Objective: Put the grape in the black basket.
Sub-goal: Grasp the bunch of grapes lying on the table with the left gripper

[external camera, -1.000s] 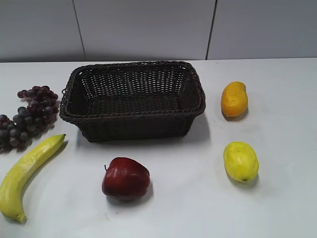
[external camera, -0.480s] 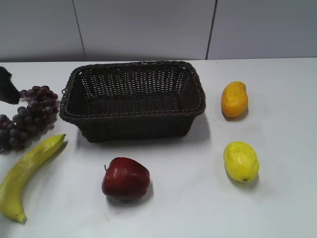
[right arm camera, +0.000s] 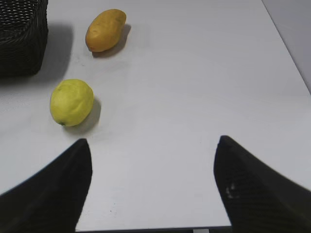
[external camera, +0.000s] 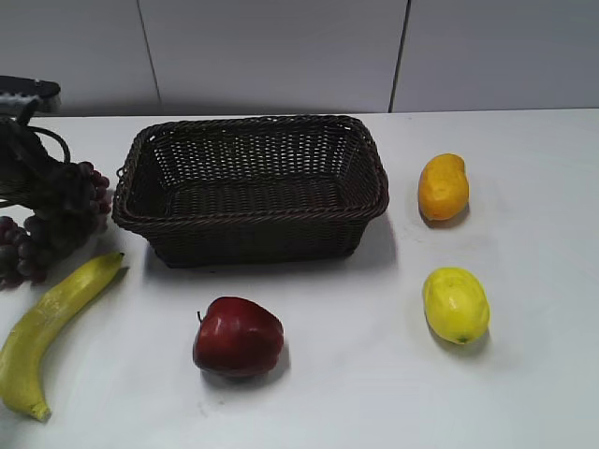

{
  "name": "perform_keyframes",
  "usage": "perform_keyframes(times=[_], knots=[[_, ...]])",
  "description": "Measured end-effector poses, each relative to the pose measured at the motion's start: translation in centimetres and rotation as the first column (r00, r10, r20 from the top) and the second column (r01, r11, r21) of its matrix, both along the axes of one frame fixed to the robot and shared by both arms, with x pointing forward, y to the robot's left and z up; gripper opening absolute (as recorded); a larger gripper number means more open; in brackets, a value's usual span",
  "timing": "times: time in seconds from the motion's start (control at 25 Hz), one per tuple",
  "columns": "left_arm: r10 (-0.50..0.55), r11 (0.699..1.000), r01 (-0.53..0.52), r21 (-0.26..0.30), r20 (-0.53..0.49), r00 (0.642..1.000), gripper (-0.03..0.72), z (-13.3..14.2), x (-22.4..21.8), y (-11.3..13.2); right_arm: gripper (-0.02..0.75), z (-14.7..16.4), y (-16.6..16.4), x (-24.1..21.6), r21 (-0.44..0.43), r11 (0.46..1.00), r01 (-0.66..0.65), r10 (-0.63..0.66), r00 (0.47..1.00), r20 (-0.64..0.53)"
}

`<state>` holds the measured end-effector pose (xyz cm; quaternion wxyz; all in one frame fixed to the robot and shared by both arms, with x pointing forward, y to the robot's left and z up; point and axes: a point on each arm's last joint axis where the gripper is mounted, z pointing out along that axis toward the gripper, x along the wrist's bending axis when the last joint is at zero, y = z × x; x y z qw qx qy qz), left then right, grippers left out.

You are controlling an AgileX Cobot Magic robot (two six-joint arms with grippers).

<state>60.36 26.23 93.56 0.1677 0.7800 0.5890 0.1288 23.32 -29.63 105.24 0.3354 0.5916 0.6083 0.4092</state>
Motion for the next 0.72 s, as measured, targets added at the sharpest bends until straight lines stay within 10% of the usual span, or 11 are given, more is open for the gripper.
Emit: perform_keyframes(times=[0.36, 0.56, 0.72], knots=[[-0.002, 1.000, 0.002, 0.026, -0.023, 1.000, 0.642, -4.5, 1.2, 0.1, 0.593, 0.0, 0.0, 0.0, 0.000, 1.000, 0.000, 0.000, 1.000, 0.000], [0.004, 1.000, -0.004, 0.019, -0.025, 1.000, 0.360, -4.6, 1.3, 0.0, 0.593, 0.0, 0.0, 0.0, 0.000, 1.000, 0.000, 0.000, 1.000, 0.000], [0.002, 1.000, -0.002, 0.015, -0.024, 1.000, 0.358, -3.6, 1.1, 0.0, 0.593, 0.0, 0.0, 0.0, 0.000, 1.000, 0.000, 0.000, 1.000, 0.000]])
